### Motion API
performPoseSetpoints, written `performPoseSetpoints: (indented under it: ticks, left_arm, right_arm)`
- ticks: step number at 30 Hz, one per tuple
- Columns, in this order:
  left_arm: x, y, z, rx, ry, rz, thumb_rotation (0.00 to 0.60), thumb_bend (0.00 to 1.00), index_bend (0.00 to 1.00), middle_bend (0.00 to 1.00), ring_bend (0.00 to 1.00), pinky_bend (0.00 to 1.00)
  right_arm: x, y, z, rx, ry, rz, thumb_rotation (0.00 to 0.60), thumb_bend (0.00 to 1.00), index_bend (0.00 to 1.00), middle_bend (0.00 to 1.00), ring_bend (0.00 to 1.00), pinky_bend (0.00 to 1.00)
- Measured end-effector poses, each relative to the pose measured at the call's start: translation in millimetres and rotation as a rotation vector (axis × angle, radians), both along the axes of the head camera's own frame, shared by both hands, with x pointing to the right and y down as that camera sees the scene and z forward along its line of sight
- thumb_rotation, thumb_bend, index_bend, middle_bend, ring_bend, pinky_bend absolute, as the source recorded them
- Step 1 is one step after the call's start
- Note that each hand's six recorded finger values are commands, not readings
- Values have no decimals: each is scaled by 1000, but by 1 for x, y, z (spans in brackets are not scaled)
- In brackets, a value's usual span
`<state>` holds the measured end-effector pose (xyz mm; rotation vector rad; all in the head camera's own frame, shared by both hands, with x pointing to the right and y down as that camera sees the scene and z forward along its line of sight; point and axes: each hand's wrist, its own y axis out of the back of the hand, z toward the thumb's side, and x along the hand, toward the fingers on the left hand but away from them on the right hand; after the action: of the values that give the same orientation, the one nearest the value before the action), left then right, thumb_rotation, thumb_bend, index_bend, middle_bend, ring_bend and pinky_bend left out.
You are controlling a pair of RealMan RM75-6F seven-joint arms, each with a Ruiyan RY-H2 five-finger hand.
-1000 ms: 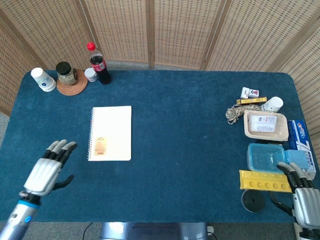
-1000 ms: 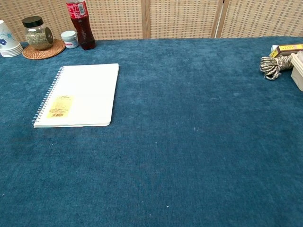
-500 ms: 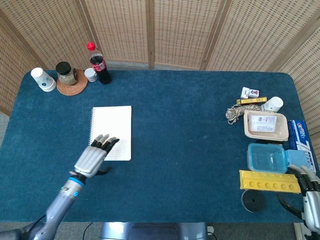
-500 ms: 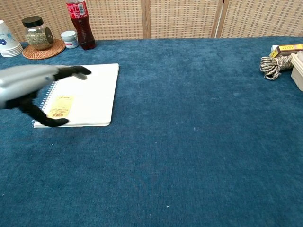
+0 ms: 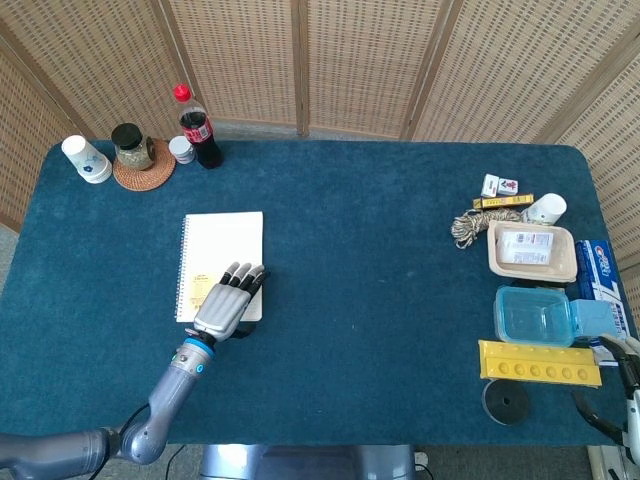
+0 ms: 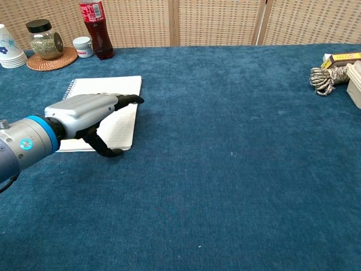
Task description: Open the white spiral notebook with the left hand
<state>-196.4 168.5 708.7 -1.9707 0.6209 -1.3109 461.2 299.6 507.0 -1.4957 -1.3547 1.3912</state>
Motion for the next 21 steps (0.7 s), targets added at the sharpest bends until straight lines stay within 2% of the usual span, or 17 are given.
performPoseSetpoints:
  ticks: [10, 21]
  left_arm:
    - [18, -5, 8, 8, 24, -15, 600, 238, 15, 65, 0, 0]
    - [10, -10, 10, 20, 6, -50, 600, 244, 0, 69, 0, 0]
  right_arm:
    - [9, 5, -4, 8, 14, 28, 600, 261, 156, 241, 130, 196]
    - [11, 5, -6, 19, 14, 33, 600, 261, 149, 241, 130, 196]
